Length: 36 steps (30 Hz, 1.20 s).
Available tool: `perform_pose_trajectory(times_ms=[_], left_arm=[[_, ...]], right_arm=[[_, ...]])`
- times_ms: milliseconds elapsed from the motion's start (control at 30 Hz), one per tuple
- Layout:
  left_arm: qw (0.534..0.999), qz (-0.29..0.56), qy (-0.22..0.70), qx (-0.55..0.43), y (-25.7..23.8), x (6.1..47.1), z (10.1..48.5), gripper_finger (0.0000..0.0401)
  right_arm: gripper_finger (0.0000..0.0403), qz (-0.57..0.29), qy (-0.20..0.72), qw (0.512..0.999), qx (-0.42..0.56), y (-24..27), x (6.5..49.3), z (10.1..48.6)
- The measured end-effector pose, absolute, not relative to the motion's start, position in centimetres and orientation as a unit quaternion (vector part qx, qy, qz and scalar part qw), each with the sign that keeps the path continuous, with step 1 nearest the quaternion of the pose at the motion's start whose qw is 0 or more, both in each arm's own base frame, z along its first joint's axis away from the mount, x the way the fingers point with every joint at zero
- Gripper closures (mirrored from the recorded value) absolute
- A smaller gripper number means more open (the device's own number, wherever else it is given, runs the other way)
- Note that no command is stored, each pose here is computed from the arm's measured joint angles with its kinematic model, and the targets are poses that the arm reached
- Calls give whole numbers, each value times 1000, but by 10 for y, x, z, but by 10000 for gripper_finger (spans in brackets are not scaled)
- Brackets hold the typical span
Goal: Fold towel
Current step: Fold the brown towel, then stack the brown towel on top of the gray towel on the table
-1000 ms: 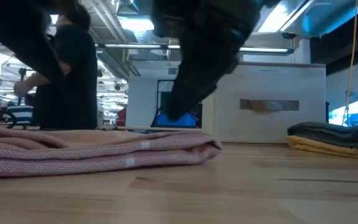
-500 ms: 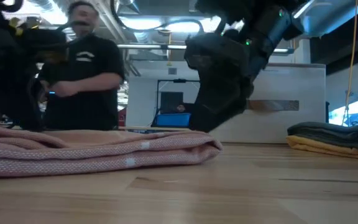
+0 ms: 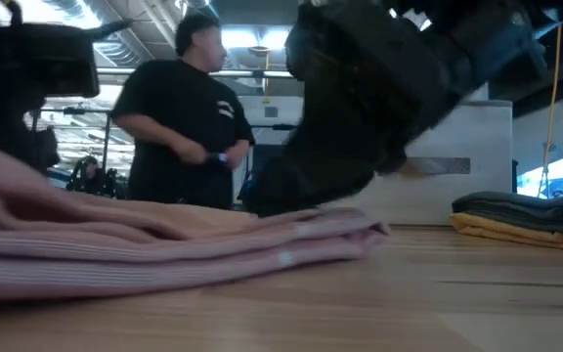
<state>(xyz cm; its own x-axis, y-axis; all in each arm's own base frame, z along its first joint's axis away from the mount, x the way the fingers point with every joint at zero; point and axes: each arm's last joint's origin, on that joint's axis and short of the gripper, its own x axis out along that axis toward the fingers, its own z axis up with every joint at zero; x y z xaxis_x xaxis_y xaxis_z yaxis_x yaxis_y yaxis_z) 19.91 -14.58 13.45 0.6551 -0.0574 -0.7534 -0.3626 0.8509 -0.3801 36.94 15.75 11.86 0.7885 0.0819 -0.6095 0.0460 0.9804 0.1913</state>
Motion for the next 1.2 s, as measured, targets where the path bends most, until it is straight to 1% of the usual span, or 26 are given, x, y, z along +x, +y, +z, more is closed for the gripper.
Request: perform_pose_trajectory(times_ms=[67,133,233,333,467,533,600,667,733,867,933,1033,1100,1200], left_arm=[[876,67,395,-269,-148,204,136,263],[870,40,405,-279,-150,208,138,263],[854,15,437,-283,-154,212,147,263],[848,-1,456,-270,-154,215,166,263],[854,16,466,-233,-143,215,186,263],[867,45,447,-215,-134,216,191,263],[880,85,429,-188,-123,220,191,263],[886,120,418,-161,-112,225,189,263],[888,137,413,-150,-101,231,185,263],[885,165,411,-143,-83,239,173,263],[886,170,408,-142,-78,242,168,263],[887,170,410,-129,-74,244,162,263],[888,170,411,-120,-72,245,161,263],[890,164,412,-105,-72,245,161,263]], right_arm=[[175,0,334,939,81,162,368,108],[175,-9,355,933,60,161,366,100],[175,5,382,924,26,158,362,104],[175,37,399,915,-42,156,356,113],[175,63,425,890,-151,148,347,125],[175,60,431,881,-189,144,342,135],[175,47,419,883,-206,140,341,147],[175,32,404,894,-192,138,338,165],[175,11,393,906,-156,135,332,183],[175,-14,444,890,-99,126,298,216],[175,-34,492,867,-70,116,272,232],[175,-63,584,809,-17,99,232,246],[175,-90,630,771,-1,90,209,248],[175,-105,662,743,-1,81,189,238]])
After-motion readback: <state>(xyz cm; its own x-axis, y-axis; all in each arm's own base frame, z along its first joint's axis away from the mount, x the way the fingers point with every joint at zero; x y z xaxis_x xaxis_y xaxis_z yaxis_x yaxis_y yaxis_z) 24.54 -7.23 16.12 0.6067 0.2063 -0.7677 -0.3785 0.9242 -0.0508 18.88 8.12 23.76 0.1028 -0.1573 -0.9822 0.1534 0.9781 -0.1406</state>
